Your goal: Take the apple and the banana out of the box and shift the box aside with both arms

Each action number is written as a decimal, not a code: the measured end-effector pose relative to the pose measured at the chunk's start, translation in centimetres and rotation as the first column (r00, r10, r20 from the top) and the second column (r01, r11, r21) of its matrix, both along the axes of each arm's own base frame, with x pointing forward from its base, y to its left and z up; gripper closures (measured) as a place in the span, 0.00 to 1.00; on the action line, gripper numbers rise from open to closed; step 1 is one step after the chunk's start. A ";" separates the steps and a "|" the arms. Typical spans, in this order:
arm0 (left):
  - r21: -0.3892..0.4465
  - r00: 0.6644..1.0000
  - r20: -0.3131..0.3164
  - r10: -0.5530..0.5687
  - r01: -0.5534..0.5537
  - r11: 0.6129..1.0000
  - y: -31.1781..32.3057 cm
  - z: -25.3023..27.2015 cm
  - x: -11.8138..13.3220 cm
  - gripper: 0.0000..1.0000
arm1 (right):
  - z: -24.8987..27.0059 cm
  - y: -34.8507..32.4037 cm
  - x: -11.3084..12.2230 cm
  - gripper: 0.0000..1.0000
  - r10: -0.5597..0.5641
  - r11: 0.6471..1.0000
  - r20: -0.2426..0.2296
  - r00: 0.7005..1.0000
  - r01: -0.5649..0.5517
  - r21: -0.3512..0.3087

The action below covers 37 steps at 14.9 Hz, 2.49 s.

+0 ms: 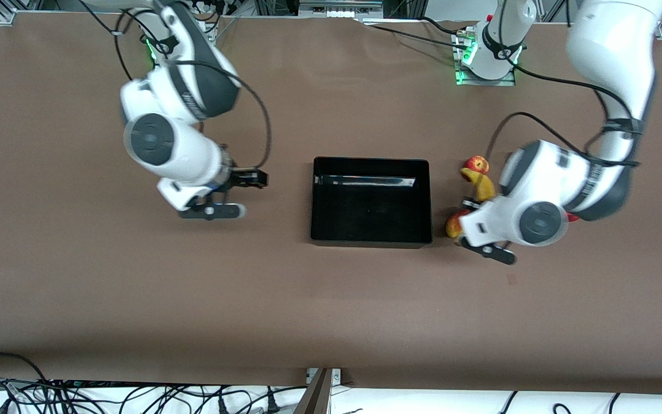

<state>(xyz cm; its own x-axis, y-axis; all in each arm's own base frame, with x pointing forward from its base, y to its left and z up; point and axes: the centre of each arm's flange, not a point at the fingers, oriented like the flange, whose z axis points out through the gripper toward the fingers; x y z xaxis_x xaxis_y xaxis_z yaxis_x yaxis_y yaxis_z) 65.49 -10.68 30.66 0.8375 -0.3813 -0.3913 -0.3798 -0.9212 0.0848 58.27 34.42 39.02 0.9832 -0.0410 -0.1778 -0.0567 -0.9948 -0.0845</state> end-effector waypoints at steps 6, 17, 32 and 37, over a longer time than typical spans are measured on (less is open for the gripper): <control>-0.086 0.986 0.084 -0.146 0.154 0.984 11.6 -7.7 1.5 0.65 | -7.2 8.9 -3.6 0.00 -0.046 0.999 0.044 0.998 0.045 0.008; -0.075 0.960 0.201 -0.196 0.215 0.974 12.5 -10.8 -0.3 0.16 | -14.9 12.8 -5.7 0.56 -0.005 0.999 0.103 0.995 0.009 -0.043; 0.094 0.992 0.012 0.123 -0.123 0.988 9.4 14.4 -0.3 0.00 | -5.1 -10.4 5.6 0.95 0.156 0.982 0.076 0.985 -0.146 -0.118; 0.059 0.952 0.153 0.266 -0.278 0.959 9.3 24.5 -1.7 0.00 | -4.3 -29.3 6.4 0.95 0.199 0.979 0.044 0.979 -0.197 -0.061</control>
<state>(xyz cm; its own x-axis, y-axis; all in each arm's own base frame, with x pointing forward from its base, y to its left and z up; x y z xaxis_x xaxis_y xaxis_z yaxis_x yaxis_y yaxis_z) 63.79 -1.35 55.15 0.9543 -0.1038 -0.2804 -0.1166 -0.9928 -0.0292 64.68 5.09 34.70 0.9804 0.1469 -0.1313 0.1448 -0.9891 -0.0258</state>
